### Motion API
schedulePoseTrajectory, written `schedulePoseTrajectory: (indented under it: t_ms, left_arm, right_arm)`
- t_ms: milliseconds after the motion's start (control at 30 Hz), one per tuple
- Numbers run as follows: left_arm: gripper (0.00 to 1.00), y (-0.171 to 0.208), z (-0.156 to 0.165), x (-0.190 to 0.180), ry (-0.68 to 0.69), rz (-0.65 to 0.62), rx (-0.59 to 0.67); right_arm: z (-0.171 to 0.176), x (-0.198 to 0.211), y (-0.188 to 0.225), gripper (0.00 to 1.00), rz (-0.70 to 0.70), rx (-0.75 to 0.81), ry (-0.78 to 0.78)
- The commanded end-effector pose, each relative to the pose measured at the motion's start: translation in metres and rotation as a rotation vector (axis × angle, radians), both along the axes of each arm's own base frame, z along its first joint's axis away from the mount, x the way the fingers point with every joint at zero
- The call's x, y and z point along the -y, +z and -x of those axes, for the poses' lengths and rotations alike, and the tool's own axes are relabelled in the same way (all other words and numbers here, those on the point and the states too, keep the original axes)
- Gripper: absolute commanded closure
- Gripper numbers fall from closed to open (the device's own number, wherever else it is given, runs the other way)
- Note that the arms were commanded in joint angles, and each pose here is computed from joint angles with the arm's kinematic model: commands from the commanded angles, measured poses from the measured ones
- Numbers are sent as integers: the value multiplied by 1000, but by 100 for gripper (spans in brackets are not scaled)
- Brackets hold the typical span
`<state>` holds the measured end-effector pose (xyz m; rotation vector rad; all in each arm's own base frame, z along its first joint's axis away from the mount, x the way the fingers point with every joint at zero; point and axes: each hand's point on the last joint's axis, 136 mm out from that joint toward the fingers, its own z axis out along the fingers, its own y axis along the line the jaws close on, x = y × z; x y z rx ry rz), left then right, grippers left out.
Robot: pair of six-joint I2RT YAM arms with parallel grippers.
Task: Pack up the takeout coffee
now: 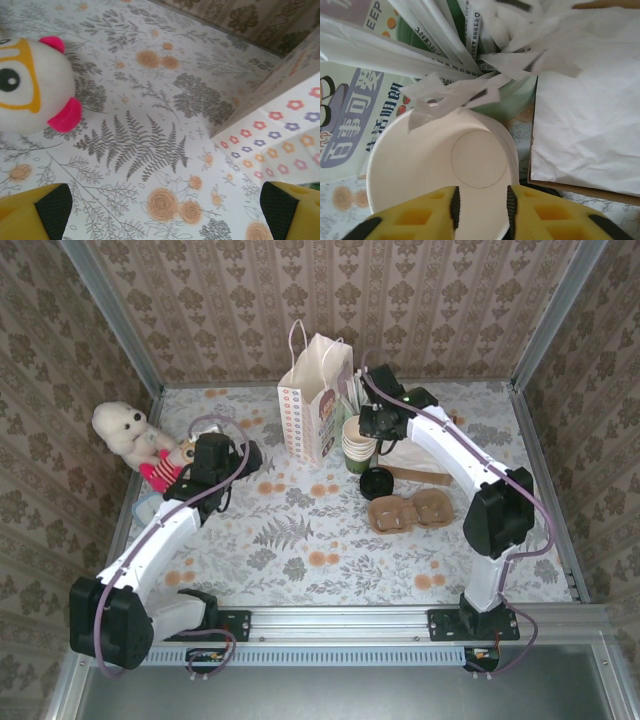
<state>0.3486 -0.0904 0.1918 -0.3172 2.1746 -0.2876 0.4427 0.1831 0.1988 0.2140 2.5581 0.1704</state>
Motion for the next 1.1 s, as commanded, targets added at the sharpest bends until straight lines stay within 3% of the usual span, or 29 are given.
schedulePoseTrajectory:
  t_ms: [0,367,733,1067]
  left_arm:
    - [0,8,4,14,-106,27,35]
    - [0,9,2,17,-126,23,57]
    - [0,-1,-2,18,-135,2,40]
    - [0,0,-3,21,-144,16,31]
  right_arm:
    - [6,15,0,70,120,-39,-17]
    - [7,19,2,65,161,-22,-31]
    - [-2,8,-8,70,147,-41,2]
    - [-5,8,-5,80,158,-38,4]
